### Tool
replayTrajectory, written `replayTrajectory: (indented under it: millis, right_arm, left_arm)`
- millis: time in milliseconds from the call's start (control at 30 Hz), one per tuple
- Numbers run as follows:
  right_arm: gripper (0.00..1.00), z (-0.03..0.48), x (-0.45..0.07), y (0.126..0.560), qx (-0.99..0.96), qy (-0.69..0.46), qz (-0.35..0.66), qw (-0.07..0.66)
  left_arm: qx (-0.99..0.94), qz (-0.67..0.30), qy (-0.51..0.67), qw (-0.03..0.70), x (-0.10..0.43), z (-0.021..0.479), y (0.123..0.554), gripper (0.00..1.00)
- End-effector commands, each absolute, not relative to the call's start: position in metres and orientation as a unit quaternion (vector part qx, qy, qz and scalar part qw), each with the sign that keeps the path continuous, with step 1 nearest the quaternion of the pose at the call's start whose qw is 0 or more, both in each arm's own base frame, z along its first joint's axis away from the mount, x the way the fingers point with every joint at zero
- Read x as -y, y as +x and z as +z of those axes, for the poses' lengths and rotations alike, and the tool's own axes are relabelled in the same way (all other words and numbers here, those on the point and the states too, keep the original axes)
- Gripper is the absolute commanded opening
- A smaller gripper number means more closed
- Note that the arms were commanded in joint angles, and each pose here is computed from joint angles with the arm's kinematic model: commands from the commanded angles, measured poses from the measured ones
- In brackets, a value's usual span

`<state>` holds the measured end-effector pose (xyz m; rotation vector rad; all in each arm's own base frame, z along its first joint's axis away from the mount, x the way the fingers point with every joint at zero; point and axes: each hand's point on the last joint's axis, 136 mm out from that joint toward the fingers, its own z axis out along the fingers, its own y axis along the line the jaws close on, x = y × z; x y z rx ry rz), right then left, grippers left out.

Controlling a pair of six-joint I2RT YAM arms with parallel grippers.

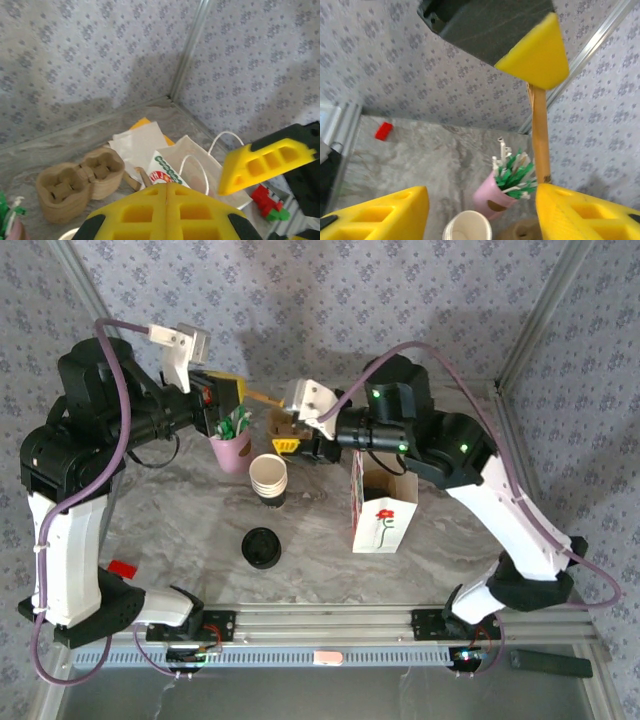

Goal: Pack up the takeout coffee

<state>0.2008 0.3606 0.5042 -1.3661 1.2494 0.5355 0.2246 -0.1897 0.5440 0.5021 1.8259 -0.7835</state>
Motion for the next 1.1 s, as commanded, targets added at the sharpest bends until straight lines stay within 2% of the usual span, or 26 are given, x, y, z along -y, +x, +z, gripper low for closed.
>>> replayTrajectory:
  millis: [0,300,400,733,933,1033,1067]
  right_arm:
    - [0.55,0.505,-0.365,0.219,-0.524,-0.588,0.163,0.595]
    - [0.56,0.504,-0.384,0.246,-0.529,-0.559,0.143,0.622]
    - [0.52,0.503,-0.39,0.248,-0.532,-0.556,0.15,0.621]
    - [0.19,0.499,-0.395,0.243,-0.531,-0.561,0.157,0.616]
    - [0.04,0.495,-0.392,0.24,-0.533,-0.565,0.148,0.612]
    - [0.04,0.495,-0.388,0.241,-0.537,-0.561,0.143,0.613]
    - [0.04,0.494,-0.386,0.241,-0.542,-0.557,0.141,0.613]
  left_arm:
    - [-0.752,-0.36,0.227,0.504,0.192,0.546,0.202,0.0]
    - [-0.747,-0.369,0.228,0.504,0.191,0.548,0.196,0.0]
    - [-0.749,-0.366,0.227,0.503,0.191,0.546,0.197,0.0]
    - [-0.755,-0.363,0.215,0.501,0.194,0.544,0.209,0.0]
    - [-0.762,-0.35,0.2,0.507,0.191,0.544,0.218,0.0]
    - [-0.764,-0.338,0.184,0.518,0.186,0.546,0.223,0.22]
    - [-0.764,-0.333,0.177,0.524,0.183,0.548,0.225,0.37]
